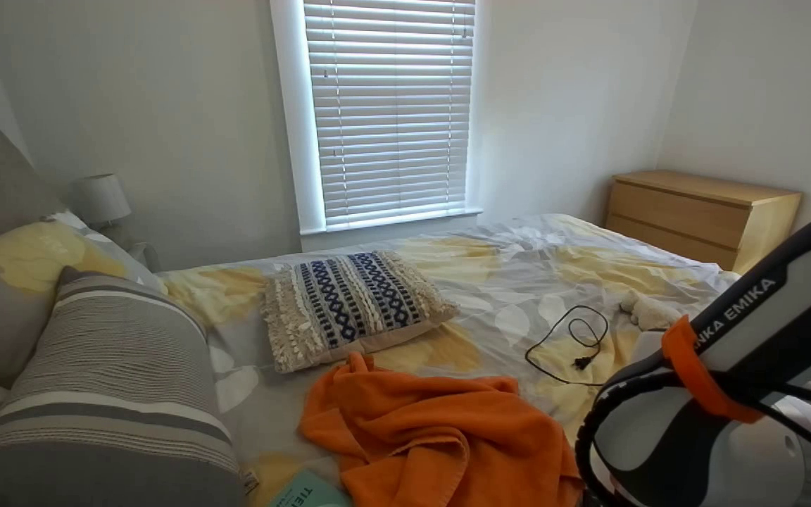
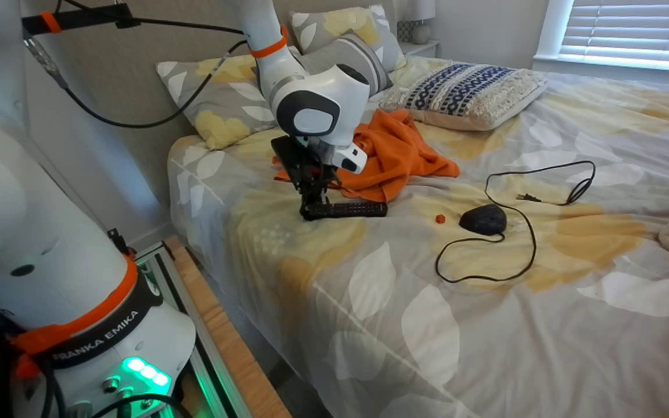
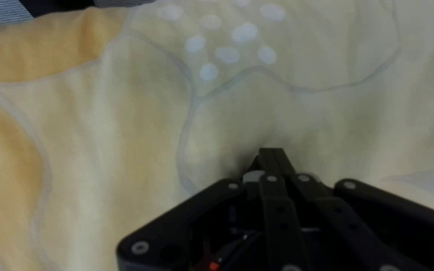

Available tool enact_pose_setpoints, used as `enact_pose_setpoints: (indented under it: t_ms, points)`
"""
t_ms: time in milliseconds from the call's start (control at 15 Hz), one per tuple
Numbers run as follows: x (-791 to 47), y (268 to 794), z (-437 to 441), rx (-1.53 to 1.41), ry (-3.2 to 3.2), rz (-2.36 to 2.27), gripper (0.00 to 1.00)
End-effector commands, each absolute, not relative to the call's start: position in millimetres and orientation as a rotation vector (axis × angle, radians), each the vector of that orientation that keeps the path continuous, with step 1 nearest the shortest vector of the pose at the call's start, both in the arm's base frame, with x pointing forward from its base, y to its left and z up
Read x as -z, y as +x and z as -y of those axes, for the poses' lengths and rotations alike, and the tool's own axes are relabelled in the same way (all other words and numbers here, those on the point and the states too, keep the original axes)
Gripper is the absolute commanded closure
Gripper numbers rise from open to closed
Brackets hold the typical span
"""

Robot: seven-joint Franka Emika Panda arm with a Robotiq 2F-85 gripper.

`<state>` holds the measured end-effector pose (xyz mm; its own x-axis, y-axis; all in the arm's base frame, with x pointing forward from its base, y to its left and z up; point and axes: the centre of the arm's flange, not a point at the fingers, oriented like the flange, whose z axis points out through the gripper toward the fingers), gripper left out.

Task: Press the button on the remote

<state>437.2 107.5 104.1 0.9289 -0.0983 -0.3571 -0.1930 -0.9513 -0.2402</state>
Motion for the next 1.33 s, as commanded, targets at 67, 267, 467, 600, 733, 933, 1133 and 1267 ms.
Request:
enact_pose_setpoints:
  t_ms: [67, 267, 467, 600, 733, 933, 1133, 1267]
  points:
    - [-98.6, 439.6, -109.1, -0.529, -2.798, -0.218, 1.00]
    - [-97.3, 440.4, -108.0, -0.529, -2.787, -0.216, 1.00]
    - [-93.6, 441.0, -107.7, -0.536, -2.782, -0.215, 1.00]
    - [-90.4, 441.5, -107.7, -0.548, -2.768, -0.214, 1.00]
    - [-83.5, 442.1, -108.1, -0.560, -2.757, -0.203, 1.00]
    - [-68.9, 443.3, -107.4, -0.540, -2.760, -0.159, 1.00]
    - [-55.7, 444.3, -107.0, -0.530, -2.756, -0.089, 1.00]
    - [-51.2, 444.7, -106.4, -0.516, -2.756, -0.037, 1.00]
